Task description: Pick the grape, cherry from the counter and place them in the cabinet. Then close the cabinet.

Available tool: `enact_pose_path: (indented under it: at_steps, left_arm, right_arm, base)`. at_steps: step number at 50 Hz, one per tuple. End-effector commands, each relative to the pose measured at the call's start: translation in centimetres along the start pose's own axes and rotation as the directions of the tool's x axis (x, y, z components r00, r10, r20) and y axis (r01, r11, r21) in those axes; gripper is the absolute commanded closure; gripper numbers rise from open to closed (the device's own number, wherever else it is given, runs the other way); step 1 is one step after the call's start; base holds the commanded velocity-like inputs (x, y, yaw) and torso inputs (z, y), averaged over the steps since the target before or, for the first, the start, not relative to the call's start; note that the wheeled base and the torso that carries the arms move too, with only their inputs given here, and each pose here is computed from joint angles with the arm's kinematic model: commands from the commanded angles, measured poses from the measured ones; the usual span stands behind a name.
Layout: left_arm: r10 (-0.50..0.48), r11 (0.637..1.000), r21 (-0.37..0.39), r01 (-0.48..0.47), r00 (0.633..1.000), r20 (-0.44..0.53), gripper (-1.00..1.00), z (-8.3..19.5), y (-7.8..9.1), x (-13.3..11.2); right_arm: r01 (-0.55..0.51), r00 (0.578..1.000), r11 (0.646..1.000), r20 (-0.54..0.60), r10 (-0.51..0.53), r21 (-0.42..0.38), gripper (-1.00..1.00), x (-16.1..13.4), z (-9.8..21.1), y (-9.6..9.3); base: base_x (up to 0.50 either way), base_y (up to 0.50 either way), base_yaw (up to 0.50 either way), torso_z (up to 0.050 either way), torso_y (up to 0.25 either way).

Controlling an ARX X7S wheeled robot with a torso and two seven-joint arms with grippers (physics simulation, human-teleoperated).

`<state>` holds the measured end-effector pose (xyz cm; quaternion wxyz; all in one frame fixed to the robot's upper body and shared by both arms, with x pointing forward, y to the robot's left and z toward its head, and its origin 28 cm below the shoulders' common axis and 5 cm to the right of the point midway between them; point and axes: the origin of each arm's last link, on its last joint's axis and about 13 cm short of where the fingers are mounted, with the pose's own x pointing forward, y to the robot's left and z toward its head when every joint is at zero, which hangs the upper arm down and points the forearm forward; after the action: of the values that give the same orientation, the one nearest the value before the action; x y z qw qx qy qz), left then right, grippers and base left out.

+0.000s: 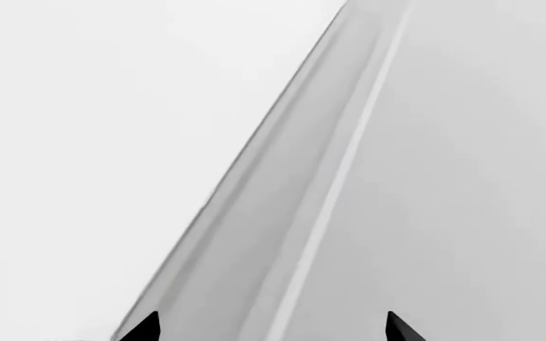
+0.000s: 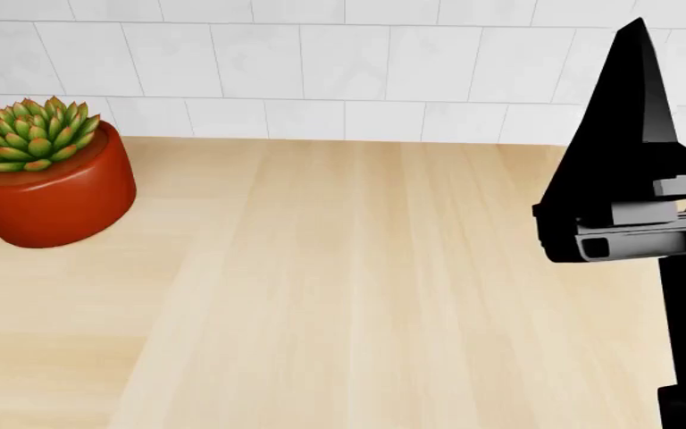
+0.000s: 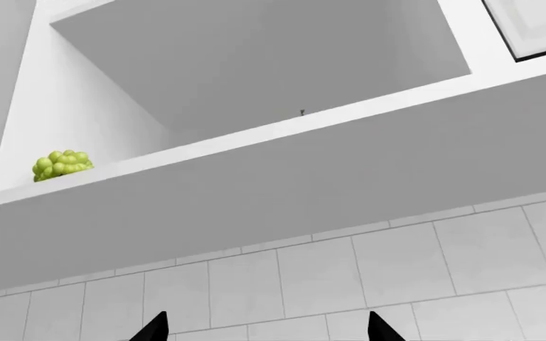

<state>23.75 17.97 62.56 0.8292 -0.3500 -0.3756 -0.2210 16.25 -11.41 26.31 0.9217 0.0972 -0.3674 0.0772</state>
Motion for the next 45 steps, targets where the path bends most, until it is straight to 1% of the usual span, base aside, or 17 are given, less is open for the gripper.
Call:
enact_pose_path:
  at_steps: [1,6,10,18,25,30,33,35,38,41,45]
  left_arm:
    - [-0.362,0.913,-0.332,0.238,0.848,-0.387,-1.00,-6.3,-6.9,-2.6]
    - [-0.380,0.908,-0.332,0.256,0.835,-0.398,-1.00,-6.7,-7.4,-3.0]
    - [-0.393,0.905,-0.334,0.265,0.824,-0.410,-1.00,-7.1,-7.8,-3.3]
    - [-0.366,0.924,-0.284,0.256,0.809,-0.461,-1.00,-8.9,-7.7,-3.6]
    - [-0.365,0.928,-0.261,0.265,0.787,-0.498,-1.00,-10.3,-7.7,-4.1]
    - [-0.384,0.921,-0.270,0.280,0.767,-0.514,-1.00,-10.6,-8.3,-4.7]
    - [-0.426,0.903,-0.290,0.317,0.746,-0.512,-1.00,-10.4,-8.9,-5.2]
    - [-0.434,0.898,-0.296,0.324,0.753,-0.494,-1.00,-10.0,-9.0,-5.1]
    - [-0.434,0.898,-0.291,0.331,0.778,-0.455,-1.00,-8.8,-9.0,-4.7]
    - [-0.441,0.893,-0.288,0.346,0.803,-0.402,-1.00,-7.0,-9.1,-4.4]
    - [-0.451,0.886,-0.284,0.366,0.823,-0.345,-1.00,-4.6,-9.4,-4.6]
  right_arm:
    - [0.001,1.000,1.000,0.002,-0.001,0.008,-1.00,-0.4,0.1,-0.1]
    - [0.003,1.000,1.000,0.006,-0.003,0.013,-1.00,-0.5,0.3,-0.2]
    - [0.005,1.000,1.000,0.008,-0.005,0.014,-1.00,0.0,-0.2,-0.1]
    - [0.008,1.000,1.000,0.012,-0.008,0.019,-1.00,-0.8,0.5,-0.4]
    - [0.013,1.000,1.000,0.011,-0.013,0.023,-1.00,-0.9,0.5,-0.5]
    - [0.014,1.000,1.000,0.012,-0.015,0.027,-1.00,-0.7,0.3,-0.5]
    - [0.011,1.000,1.000,0.011,-0.011,0.030,-1.00,-0.9,0.5,-0.5]
    - [0.007,1.000,1.000,0.009,-0.007,0.030,-1.00,-1.0,0.5,-0.5]
    - [0.004,1.000,1.000,0.006,-0.004,0.030,-1.00,-0.8,0.3,-0.4]
    - [-0.003,1.000,1.000,0.003,0.003,0.030,-1.00,-0.8,0.3,-0.2]
    - [-0.011,1.000,0.999,-0.003,0.011,0.032,-1.00,-0.3,-0.2,0.0]
  base:
    - [0.00,-0.01,-0.01,0.000,0.000]
    - [0.00,-0.01,-0.01,0.000,0.000]
    - [0.00,-0.01,-0.01,0.000,0.000]
    - [0.00,-0.01,-0.01,0.000,0.000]
    - [0.00,-0.01,-0.01,0.000,0.000]
    - [0.00,-0.01,-0.01,0.002,0.000]
    - [0.00,-0.01,-0.01,0.000,0.000]
    - [0.01,-0.01,-0.01,0.000,0.000]
    - [0.01,-0.01,-0.01,0.003,0.000]
    - [0.00,-0.01,-0.01,0.000,0.000]
    - [0.01,-0.01,-0.01,0.000,0.000]
